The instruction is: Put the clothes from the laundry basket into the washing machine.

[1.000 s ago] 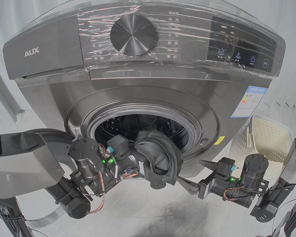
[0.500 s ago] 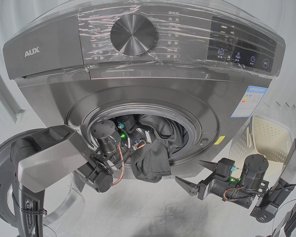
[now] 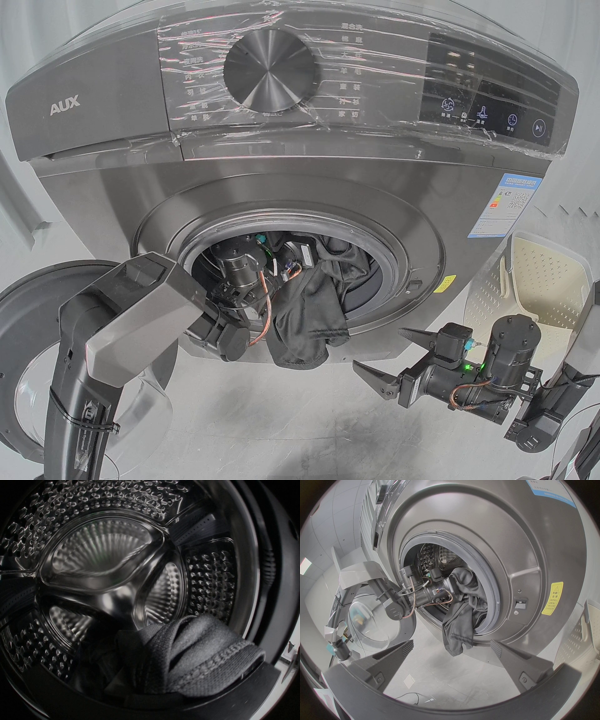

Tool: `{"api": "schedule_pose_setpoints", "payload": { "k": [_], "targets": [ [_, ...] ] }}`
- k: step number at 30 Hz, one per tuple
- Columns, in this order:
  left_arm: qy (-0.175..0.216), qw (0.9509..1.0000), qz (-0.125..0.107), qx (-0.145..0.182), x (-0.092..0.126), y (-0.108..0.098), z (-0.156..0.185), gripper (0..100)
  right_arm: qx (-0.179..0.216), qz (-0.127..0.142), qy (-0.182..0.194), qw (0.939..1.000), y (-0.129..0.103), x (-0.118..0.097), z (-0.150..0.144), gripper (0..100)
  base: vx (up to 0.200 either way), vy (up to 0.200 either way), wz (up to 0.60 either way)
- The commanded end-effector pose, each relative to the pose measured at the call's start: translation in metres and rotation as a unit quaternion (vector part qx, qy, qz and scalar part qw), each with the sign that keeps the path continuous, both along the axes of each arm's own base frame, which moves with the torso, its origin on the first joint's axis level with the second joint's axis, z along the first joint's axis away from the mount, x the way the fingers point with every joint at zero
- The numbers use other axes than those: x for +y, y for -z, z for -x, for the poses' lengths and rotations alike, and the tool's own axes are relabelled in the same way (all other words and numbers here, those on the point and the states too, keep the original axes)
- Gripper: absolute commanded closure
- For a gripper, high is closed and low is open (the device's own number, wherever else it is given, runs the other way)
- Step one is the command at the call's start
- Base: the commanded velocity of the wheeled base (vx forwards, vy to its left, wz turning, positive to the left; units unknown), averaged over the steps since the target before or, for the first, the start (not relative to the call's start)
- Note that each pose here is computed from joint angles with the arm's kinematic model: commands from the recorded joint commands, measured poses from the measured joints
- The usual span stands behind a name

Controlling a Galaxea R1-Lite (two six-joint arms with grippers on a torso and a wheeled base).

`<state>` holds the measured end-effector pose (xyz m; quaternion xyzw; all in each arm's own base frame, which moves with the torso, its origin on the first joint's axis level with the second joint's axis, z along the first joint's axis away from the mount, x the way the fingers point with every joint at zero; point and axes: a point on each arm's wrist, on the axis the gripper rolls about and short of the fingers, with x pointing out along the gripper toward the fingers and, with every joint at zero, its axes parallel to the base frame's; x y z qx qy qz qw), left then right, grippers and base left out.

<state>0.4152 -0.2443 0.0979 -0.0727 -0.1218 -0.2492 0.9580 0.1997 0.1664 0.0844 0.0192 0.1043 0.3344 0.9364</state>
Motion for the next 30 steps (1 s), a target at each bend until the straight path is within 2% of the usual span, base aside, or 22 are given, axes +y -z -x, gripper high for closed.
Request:
{"api": "schedule_pose_setpoints", "payload": {
  "k": [1,5,6,8,14,17,18,21,25,26,27,28,30],
  "targets": [
    [-0.034,0.9993,0.013,-0.004,-0.001,0.004,-0.028,100,0.003,0.003,-0.002,1.0,0.002,0.001,0.0,0,0.0,0.0,0.0],
    [-0.071,0.9972,0.023,-0.003,0.001,0.001,-0.042,100,0.007,0.004,-0.002,1.0,0.004,0.002,0.0,0,0.0,0.0,0.0],
    [-0.081,0.9962,0.033,-0.007,0.001,-0.005,-0.045,100,0.008,0.005,-0.002,1.0,0.005,0.002,-0.001,0,0.0,0.0,0.0],
    [-0.086,0.995,0.049,-0.01,0.004,-0.011,-0.048,100,0.009,0.006,-0.002,0.9999,0.006,0.002,-0.001,0,0.0,0.0,0.0],
    [-0.091,0.9944,0.054,0.005,0.011,-0.011,-0.049,100,0.009,0.006,-0.005,0.9999,0.006,0.003,0.0,0,0.0,0.0,0.0],
    [-0.082,0.9943,0.061,0.03,0.008,-0.009,-0.043,100,0.011,0.008,-0.008,0.9999,0.007,0.005,0.001,0,0.0,0.0,0.0],
    [-0.079,0.9941,0.064,0.038,0.008,-0.008,-0.041,0,0.011,0.007,-0.008,0.9999,0.007,0.005,0.001,0,0.0,0.0,0.0],
    [-0.072,0.9935,0.054,0.07,0.005,0.003,-0.033,0,0.01,0.007,-0.005,0.9999,0.007,0.005,0.001,0,0.0,0.0,0.0],
    [-0.051,0.9917,0.021,0.116,0.006,0.014,-0.015,0,0.01,0.008,-0.003,0.9999,0.007,0.005,0.001,0,0.0,0.0,0.0],
    [-0.036,0.9907,0.01,0.131,0.004,0.017,-0.008,0,0.01,0.008,-0.002,0.9999,0.007,0.005,0.0,0,0.0,0.0,0.0],
    [-0.036,0.9907,0.01,0.131,0.004,0.017,-0.008,0,0.01,0.008,-0.002,0.9999,0.007,0.005,0.0,0,0.0,0.0,0.0],
    [-0.013,0.988,-0.008,0.154,0.004,0.019,0.005,0,0.01,0.007,-0.003,0.9999,0.007,0.005,0.001,0,0.0,0.0,0.0],
    [-0.001,0.9842,-0.024,0.175,0.003,0.022,0.015,0,0.01,0.007,-0.003,0.9999,0.007,0.005,0.001,0,0.0,0.0,0.0]
  ]
}}
